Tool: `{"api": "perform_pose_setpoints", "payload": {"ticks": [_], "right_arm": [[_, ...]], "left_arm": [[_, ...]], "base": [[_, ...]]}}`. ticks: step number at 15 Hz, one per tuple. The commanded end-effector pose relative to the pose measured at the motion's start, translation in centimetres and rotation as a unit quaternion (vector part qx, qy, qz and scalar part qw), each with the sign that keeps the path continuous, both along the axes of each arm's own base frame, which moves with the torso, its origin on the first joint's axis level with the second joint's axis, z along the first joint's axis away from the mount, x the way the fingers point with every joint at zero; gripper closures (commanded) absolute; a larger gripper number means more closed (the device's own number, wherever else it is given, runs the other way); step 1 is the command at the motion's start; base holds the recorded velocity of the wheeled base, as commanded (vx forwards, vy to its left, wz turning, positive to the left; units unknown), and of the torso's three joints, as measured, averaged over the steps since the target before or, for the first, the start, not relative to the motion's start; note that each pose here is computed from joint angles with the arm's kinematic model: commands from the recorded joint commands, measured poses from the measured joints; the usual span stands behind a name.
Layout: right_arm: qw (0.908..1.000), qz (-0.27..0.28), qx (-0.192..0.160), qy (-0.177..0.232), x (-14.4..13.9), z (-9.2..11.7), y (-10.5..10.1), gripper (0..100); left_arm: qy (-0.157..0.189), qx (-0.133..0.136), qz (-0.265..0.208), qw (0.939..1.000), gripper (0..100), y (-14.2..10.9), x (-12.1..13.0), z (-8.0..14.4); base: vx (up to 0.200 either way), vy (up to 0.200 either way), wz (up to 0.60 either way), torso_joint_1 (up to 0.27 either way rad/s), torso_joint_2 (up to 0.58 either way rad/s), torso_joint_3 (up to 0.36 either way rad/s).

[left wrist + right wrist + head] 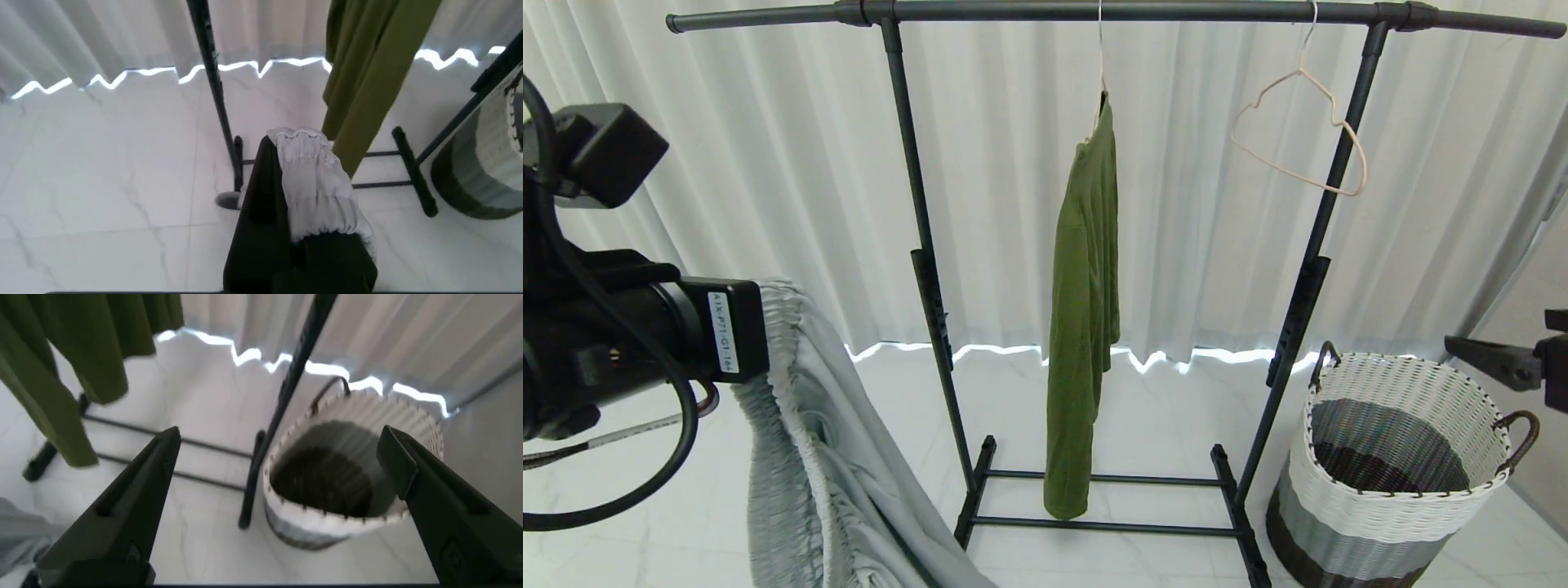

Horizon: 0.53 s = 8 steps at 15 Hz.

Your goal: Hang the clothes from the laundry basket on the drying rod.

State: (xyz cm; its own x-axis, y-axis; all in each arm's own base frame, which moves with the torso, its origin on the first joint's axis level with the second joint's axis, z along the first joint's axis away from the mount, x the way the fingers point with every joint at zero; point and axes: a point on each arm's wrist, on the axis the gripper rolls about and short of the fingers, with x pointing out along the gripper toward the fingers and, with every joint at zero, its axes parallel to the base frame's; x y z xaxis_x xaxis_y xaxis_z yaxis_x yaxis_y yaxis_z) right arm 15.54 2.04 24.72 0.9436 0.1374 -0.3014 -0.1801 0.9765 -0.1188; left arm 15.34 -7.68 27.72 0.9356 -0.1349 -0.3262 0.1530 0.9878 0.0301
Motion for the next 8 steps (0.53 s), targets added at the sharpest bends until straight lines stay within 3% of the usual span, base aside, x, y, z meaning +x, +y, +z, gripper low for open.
{"api": "perform_pose_setpoints", "payload": {"ticks": [1,4,8], "right_arm": [[0.9999,-0.004,-0.01,0.004,-2.6,-2.6,-0.3,0],[0.9977,0.01,-0.059,-0.032,-3.8,-4.8,-0.5,0],[0.9969,0.013,-0.055,-0.055,-3.8,-6.1,-0.5,0]], "left_arm": [[0.006,-0.002,0.017,0.9998,100,0.4,0.3,-2.6],[-0.003,-0.007,0.028,0.9996,100,1.0,0.0,-4.9],[-0.003,-0.028,-0.007,0.9996,100,2.3,-3.1,-6.3]], "base": [[0.0,0.0,0.0,0.0,0.0,0.0],[0.0,0.0,0.0,0.0,0.0,0.0],[0.0,0.0,0.0,0.0,0.0,0.0]]}}
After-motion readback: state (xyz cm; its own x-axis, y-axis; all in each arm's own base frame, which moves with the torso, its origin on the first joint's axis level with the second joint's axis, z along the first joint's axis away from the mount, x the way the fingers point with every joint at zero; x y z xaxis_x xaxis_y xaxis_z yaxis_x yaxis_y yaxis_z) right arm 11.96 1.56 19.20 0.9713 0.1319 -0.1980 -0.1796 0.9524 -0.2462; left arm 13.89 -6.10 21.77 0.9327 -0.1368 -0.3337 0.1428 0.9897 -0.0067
